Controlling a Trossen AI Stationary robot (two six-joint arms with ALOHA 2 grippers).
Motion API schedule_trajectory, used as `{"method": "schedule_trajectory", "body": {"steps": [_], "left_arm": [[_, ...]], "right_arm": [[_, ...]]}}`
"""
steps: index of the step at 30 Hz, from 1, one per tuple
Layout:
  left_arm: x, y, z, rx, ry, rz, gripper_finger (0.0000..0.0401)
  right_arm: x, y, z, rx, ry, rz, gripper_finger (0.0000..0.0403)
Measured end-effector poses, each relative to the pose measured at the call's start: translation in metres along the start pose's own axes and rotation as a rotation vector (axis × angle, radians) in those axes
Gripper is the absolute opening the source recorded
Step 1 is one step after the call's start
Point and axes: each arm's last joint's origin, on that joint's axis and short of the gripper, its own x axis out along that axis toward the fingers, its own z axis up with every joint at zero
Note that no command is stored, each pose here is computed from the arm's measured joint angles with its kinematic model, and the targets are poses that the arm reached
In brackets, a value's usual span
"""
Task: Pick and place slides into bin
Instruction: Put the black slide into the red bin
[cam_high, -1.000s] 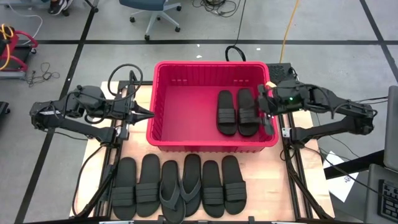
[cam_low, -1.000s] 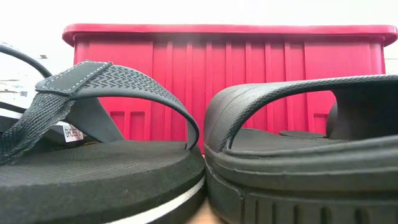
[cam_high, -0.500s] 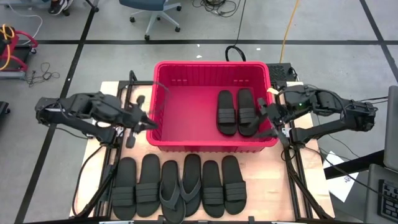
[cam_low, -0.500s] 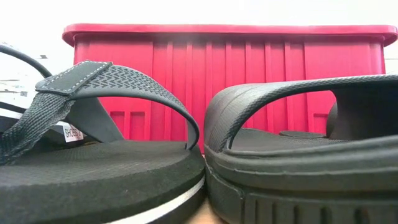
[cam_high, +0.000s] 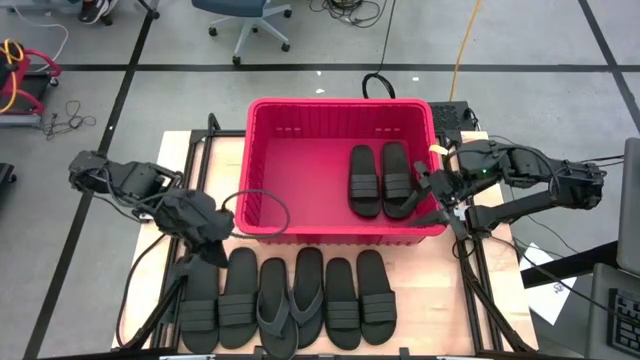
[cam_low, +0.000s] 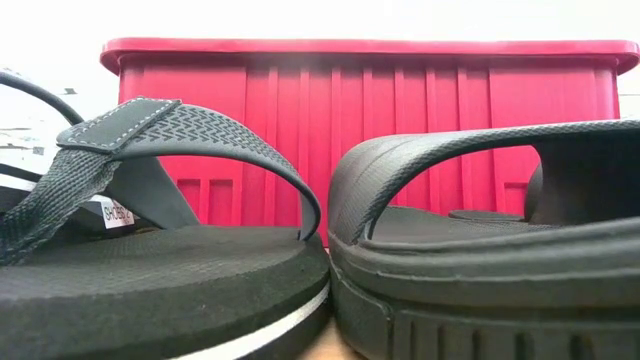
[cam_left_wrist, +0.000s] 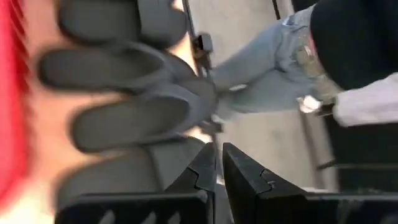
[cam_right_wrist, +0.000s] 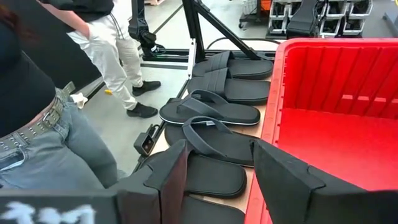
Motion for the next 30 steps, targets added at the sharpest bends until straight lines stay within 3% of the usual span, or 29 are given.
{"method": "schedule_trajectory", "body": {"steps": [5, 13, 18, 24, 30], "left_arm": [[0.009, -0.002, 0.003, -0.226, 0.018, 0.012, 0.0026], [0.028, -0.009, 0.003, -0.310, 0.094, 0.019, 0.0029], [0.042, -0.010, 0.004, -0.338, 0.141, 0.036, 0.0065], [0.063, -0.008, 0.003, -0.214, 0.240, 0.093, 0.0111], [0.088, -0.011, 0.001, -0.046, 0.319, 0.126, 0.0122]], "right_arm": [[-0.002, 0.002, 0.000, -0.002, -0.002, 0.057, 0.0173], [-0.001, 0.003, 0.000, -0.002, 0.000, 0.103, 0.0169], [-0.001, 0.003, 0.000, -0.003, 0.000, 0.102, 0.0169], [-0.001, 0.003, 0.000, -0.003, 0.000, 0.102, 0.0167], [-0.001, 0.003, 0.000, -0.002, 0.000, 0.101, 0.0168]]}}
